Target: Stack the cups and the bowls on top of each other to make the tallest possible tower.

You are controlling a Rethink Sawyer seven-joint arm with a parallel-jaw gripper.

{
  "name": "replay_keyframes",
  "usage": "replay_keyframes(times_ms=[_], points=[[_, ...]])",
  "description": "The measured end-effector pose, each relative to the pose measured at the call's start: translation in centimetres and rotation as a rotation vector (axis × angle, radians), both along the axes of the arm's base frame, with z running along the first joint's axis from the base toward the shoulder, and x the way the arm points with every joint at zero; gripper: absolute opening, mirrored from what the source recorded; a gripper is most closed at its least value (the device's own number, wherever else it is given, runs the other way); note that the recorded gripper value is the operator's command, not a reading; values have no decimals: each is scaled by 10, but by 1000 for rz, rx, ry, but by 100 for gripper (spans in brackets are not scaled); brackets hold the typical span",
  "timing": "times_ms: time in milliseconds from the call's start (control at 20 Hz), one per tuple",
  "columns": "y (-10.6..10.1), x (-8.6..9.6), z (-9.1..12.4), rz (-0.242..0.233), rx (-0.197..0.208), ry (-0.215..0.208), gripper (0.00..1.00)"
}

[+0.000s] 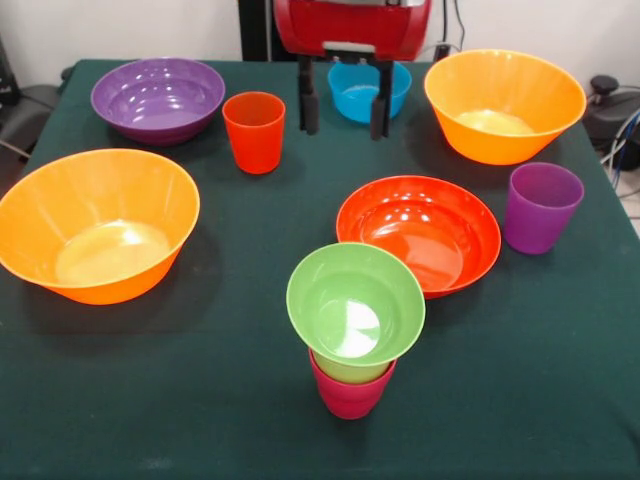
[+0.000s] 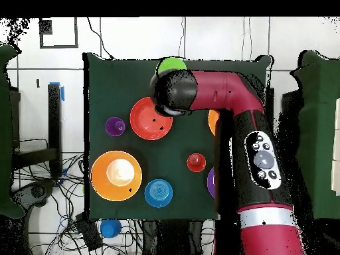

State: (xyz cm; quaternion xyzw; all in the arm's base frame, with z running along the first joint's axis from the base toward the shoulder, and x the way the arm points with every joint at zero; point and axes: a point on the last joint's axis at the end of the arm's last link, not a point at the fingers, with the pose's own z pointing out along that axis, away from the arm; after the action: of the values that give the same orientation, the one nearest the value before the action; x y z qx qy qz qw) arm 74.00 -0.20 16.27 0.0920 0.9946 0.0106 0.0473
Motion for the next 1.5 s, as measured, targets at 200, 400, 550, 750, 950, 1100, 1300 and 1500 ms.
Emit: replay_keyframes(times_ms=[200, 400, 550, 750, 950, 1100, 1300, 1500], points=[[9, -18, -14, 35, -14, -28, 100], [16, -44, -27, 77, -29, -37, 100], [17, -55, -31, 94, -37, -33, 100], [17, -81, -38, 121, -49, -17, 100], [12, -107, -43, 140, -59, 10, 100], [11, -125, -50, 161, -67, 29, 100], [12, -142, -59, 194, -76, 39, 100], [13, -149, -64, 218, -82, 24, 100]])
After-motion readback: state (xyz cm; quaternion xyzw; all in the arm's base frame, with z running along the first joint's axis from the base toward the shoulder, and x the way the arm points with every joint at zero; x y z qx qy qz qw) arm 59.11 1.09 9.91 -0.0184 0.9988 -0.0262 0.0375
